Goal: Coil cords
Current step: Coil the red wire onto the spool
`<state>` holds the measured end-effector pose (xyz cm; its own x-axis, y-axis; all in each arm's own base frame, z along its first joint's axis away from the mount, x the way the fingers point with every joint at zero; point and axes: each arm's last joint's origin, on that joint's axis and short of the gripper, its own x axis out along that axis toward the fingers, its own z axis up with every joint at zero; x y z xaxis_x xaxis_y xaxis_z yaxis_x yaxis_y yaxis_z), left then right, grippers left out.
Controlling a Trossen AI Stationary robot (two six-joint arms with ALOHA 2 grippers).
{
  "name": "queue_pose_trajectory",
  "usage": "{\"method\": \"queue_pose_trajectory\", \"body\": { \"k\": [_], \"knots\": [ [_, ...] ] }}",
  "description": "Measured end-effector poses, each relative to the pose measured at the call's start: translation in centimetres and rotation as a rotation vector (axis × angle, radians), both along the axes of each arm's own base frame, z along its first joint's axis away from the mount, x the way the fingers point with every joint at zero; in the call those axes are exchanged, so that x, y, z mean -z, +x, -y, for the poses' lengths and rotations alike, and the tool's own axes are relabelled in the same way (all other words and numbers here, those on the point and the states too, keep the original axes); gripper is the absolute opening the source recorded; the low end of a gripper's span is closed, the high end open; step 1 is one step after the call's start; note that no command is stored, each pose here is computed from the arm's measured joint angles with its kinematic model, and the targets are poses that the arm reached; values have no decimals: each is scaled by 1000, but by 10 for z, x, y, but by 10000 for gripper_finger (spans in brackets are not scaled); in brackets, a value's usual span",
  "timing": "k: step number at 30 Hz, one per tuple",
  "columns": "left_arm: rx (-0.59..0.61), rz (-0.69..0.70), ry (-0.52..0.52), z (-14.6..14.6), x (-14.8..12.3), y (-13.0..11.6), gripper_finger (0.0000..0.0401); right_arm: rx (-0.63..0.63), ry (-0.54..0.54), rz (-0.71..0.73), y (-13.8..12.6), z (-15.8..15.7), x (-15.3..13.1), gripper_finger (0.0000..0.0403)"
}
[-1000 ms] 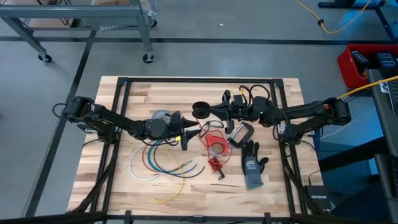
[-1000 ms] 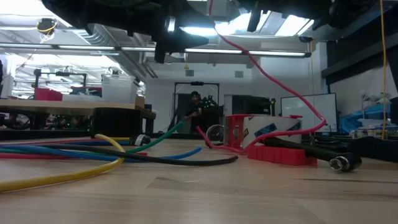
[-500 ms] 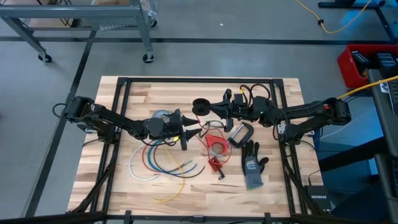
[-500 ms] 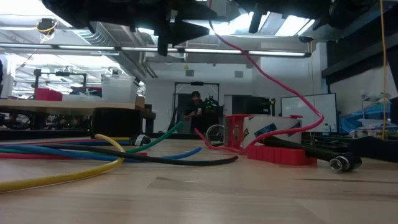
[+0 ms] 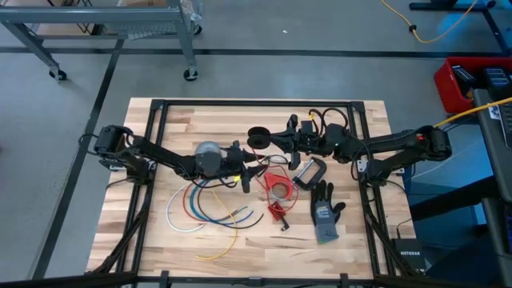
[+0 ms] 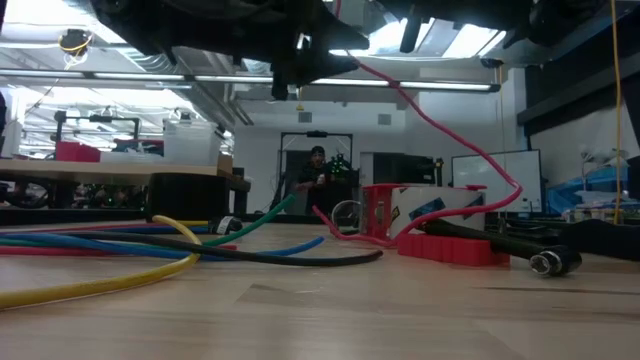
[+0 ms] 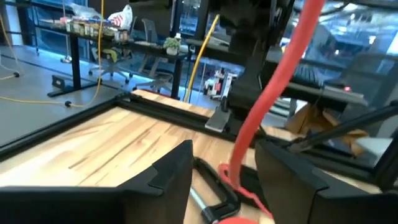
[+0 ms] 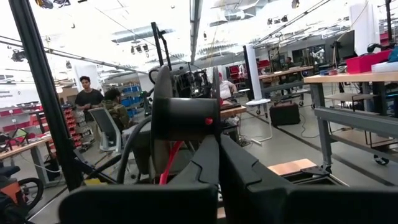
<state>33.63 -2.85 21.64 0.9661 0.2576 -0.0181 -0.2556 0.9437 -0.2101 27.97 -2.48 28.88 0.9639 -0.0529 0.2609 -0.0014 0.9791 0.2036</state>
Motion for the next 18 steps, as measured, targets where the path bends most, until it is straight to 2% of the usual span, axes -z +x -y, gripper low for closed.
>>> {"method": "queue_pose_trajectory", "body": {
  "k": [6,12,18],
  "knots": [
    [2,-2,-13,1,1,0,103,0,0,2,0,0,0,1],
    [16,-51,-37,7,6,-1,17,-10,-3,6,-1,0,-2,1],
    [-17,-91,-100,6,9,-3,11,-56,-15,-18,-6,-2,-5,1]
  ]
}}
